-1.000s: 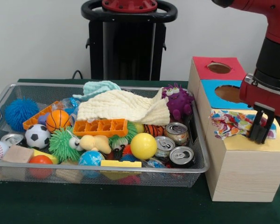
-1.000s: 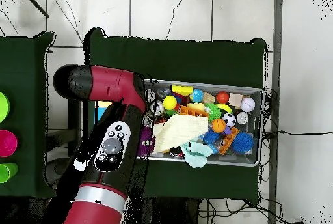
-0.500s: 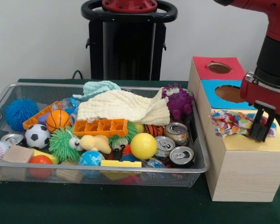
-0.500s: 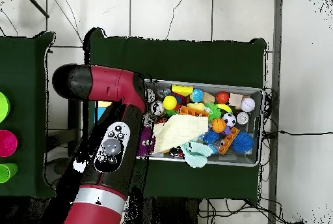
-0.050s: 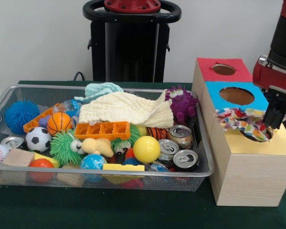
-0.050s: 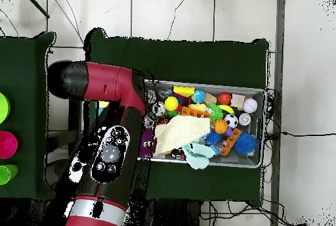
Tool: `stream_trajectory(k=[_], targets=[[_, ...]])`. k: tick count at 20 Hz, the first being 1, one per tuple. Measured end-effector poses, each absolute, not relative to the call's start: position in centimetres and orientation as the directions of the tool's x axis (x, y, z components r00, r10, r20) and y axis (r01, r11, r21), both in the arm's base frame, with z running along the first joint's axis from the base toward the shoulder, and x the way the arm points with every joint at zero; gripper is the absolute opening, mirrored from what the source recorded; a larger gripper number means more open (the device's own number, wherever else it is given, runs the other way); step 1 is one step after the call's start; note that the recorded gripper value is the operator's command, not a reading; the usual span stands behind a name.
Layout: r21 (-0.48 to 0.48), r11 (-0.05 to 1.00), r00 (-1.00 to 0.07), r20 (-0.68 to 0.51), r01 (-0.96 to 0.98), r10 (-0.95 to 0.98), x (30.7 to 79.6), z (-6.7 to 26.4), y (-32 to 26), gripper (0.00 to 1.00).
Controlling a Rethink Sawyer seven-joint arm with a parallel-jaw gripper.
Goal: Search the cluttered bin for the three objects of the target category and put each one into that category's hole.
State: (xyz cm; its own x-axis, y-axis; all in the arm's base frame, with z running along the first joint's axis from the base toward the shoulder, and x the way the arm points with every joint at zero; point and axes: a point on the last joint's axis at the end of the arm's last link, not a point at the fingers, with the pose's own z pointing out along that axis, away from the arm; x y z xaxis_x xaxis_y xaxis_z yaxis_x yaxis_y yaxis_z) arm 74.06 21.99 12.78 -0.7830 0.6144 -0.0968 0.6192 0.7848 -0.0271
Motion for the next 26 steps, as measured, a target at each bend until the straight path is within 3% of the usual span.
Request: stream_trajectory(k=[26], targets=[[-0.011, 0.783, -0.780, -0.109, 0.621, 0.617, 74.6, 14.8, 21.9, 0.00]])
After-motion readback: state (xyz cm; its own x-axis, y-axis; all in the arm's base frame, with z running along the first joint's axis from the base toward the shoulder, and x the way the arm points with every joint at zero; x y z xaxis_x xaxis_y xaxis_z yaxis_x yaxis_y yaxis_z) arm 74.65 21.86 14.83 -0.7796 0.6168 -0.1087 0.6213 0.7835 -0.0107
